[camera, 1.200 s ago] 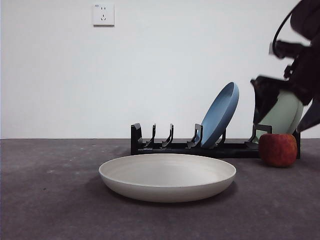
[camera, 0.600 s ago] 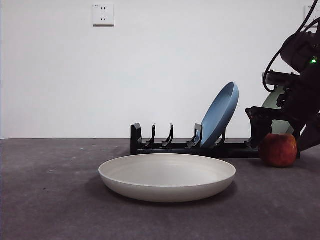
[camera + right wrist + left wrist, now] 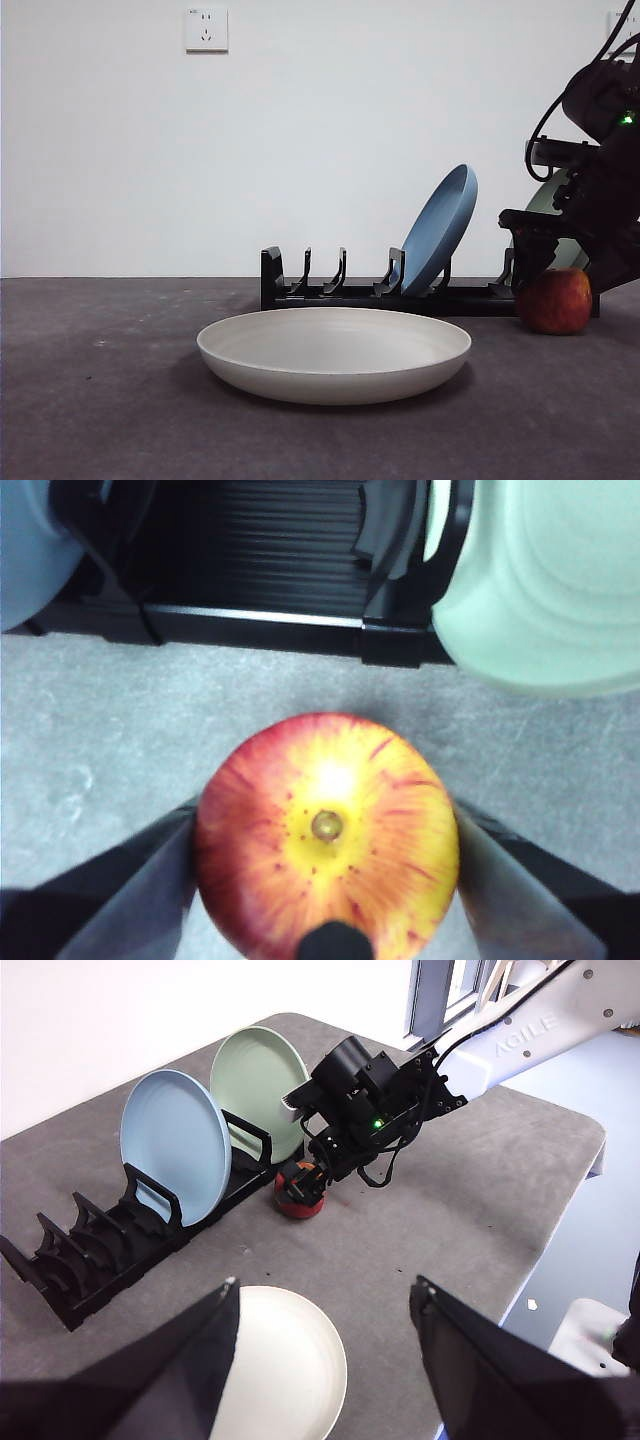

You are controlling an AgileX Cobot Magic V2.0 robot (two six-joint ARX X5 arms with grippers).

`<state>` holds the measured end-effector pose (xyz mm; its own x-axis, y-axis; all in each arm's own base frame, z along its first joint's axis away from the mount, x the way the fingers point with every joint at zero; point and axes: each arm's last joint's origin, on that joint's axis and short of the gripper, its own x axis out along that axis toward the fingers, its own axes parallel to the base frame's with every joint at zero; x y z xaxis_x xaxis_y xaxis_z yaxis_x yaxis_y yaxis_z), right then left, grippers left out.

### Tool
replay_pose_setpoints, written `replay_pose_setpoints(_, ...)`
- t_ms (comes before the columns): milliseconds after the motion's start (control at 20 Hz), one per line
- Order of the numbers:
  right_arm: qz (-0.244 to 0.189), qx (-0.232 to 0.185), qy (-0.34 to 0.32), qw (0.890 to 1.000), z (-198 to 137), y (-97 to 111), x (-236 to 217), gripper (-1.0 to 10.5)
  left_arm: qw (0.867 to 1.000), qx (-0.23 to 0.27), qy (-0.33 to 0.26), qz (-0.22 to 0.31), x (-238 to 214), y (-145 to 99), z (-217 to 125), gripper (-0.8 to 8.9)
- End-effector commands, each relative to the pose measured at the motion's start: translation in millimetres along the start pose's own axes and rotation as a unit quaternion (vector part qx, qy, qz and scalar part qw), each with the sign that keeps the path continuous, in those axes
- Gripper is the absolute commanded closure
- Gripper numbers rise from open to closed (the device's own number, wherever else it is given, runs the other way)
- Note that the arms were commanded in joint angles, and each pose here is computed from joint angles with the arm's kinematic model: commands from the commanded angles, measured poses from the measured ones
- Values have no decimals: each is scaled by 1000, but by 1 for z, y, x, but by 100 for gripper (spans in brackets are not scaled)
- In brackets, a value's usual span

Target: Take the yellow plate from the plate rack,put the plate on the table,take the apple from the table,put the apple in the plate

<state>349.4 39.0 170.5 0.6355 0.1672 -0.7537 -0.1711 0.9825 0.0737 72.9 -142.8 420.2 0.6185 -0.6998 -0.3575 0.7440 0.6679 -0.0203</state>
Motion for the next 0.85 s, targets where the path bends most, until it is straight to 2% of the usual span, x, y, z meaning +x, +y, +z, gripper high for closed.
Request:
replay_pose_setpoints(50, 3, 1, 0, 1000, 1, 2, -10, 959, 1000, -2, 4, 2, 0, 0, -1, 527)
replay_pose_setpoints(150, 21, -1, -11, 1000, 7, 5, -30, 959, 1000, -1, 5, 2, 0, 0, -2, 527)
replay_pose_setpoints(250, 58, -3, -15, 998, 10, 12, -55, 959, 1000, -1, 5, 2, 0, 0, -2, 527)
replay_pose_setpoints(350, 88, -18, -15, 996, 10, 28, -81, 959, 1000, -1, 5, 2, 0, 0, -2, 527)
replay_pose_setpoints(500, 139, -66, -18, 988, 6, 66, -107, 959, 1000, -1, 5, 2, 0, 0, -2, 527)
replay_pose_setpoints(650, 183, -114, -6, 976, -2, 109, -101, 959, 1000, -1, 6, 2, 0, 0, -2, 527)
replay_pose_setpoints(850, 191, -157, 13, 969, -17, 152, -72, 959, 1000, -1, 6, 1, 0, 0, -2, 527)
